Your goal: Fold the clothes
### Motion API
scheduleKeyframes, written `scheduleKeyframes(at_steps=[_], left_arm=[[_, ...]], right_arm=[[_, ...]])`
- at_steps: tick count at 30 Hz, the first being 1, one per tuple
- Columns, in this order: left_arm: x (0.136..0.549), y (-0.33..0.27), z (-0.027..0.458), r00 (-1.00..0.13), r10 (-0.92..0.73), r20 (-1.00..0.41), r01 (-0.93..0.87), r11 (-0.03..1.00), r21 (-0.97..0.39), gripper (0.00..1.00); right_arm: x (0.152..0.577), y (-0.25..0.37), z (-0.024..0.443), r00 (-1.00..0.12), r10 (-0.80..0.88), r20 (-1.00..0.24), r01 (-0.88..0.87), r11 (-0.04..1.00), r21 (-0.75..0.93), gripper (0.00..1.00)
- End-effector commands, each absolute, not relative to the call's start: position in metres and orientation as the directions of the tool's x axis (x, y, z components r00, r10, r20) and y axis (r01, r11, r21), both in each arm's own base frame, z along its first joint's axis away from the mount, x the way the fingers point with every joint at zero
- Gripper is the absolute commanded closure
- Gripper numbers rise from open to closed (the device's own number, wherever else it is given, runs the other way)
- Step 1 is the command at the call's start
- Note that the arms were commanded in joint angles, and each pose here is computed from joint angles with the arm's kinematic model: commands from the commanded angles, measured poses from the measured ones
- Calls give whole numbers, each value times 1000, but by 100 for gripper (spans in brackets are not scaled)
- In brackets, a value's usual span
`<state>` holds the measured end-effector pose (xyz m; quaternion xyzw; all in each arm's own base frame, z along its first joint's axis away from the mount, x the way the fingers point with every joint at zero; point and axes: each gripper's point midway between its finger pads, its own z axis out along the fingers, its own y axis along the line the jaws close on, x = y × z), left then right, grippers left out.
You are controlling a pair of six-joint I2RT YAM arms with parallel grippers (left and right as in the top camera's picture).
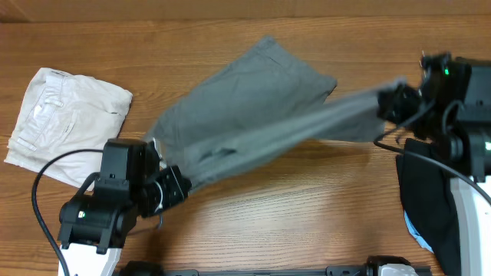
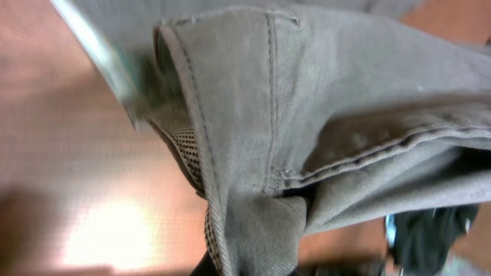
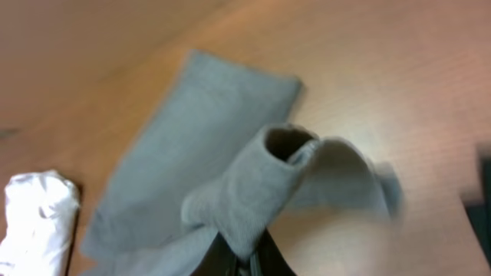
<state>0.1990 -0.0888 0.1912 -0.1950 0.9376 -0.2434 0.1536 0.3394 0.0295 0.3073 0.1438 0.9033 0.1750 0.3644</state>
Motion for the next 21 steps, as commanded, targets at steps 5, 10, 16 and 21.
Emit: scheduleKeyframes(at_steps=[5, 10, 16, 21], left_arm=[[256, -33, 172, -651, -709, -271, -588, 697, -411, 96], [283, -26, 151, -597, -769, -229, -660, 633, -405, 96], [306, -14, 119, -492, -856, -159, -773, 513, -374, 96], [321, -11, 100, -469, -871, -144, -796, 488, -358, 96]], right_arm=[[417, 42, 302, -620, 267, -737, 69, 955, 288, 96], [464, 66, 260, -645, 239, -726, 32, 958, 287, 96], [509, 88, 220, -637, 219, -739, -6, 957, 290, 96], [528, 106, 199, -630, 203, -749, -39, 956, 292, 96]])
